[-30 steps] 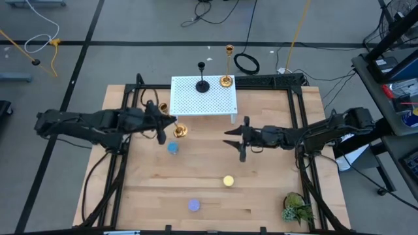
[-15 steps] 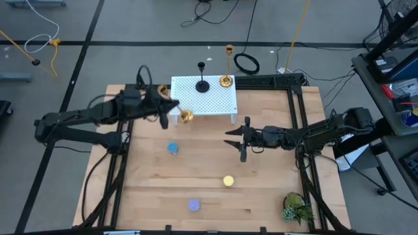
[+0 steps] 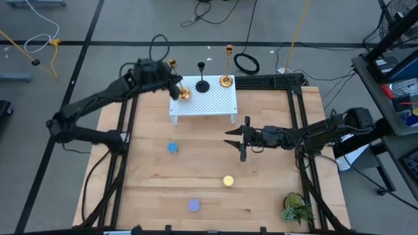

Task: Pick & Place candle stick holders
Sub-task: Put the golden candle holder on the shelf

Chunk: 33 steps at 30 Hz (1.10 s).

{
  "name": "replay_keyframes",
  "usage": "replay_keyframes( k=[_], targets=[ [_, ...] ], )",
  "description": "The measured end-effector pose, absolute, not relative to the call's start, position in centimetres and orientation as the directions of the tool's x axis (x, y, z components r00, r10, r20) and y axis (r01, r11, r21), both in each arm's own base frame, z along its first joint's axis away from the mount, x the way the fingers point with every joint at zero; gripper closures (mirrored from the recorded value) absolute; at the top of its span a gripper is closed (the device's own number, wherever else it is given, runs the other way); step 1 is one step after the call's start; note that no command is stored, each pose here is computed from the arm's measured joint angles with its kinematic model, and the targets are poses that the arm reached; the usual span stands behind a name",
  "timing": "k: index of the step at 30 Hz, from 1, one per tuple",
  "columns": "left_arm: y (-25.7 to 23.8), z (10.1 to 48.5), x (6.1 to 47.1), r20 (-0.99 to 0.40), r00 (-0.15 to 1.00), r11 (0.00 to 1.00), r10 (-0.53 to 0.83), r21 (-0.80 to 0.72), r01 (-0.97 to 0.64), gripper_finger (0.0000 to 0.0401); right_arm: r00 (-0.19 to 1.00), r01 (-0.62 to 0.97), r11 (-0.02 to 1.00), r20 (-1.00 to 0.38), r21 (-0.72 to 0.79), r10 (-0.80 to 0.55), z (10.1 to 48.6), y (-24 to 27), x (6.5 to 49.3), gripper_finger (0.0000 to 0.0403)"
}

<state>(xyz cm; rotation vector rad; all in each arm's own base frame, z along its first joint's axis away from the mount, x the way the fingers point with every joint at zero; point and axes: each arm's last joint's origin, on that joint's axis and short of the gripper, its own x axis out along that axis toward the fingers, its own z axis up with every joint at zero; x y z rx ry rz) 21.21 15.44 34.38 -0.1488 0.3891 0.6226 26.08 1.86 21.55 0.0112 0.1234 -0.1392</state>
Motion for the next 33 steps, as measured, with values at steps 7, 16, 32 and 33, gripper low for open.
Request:
replay_keyframes(
  k=[7,16,32,33],
  targets=[
    [19.7,33.0,20.6,-0.399,0.734,0.782,0.549,-0.063,-0.62,0.0385,0.981,0.148,0.989,-0.123,0.003,-0.147,21.6,1.6,26.1,0.0252],
    [21.4,32.2,20.3,-0.407,0.707,0.773,0.578,-0.006,-0.635,0.0385,0.979,0.164,0.986,-0.123,0.003,-0.162,21.6,1.2,26.1,0.0252],
    [21.4,32.1,20.3,-0.417,0.701,0.776,0.578,0.014,-0.631,0.0352,0.976,0.185,0.983,-0.123,0.023,-0.181,21.6,0.7,26.1,0.0252],
    [21.4,32.1,20.3,-0.417,0.701,0.776,0.578,0.014,-0.631,0.0352,0.976,0.184,0.983,-0.123,0.023,-0.18,21.6,0.7,26.1,0.0252]
  ],
)
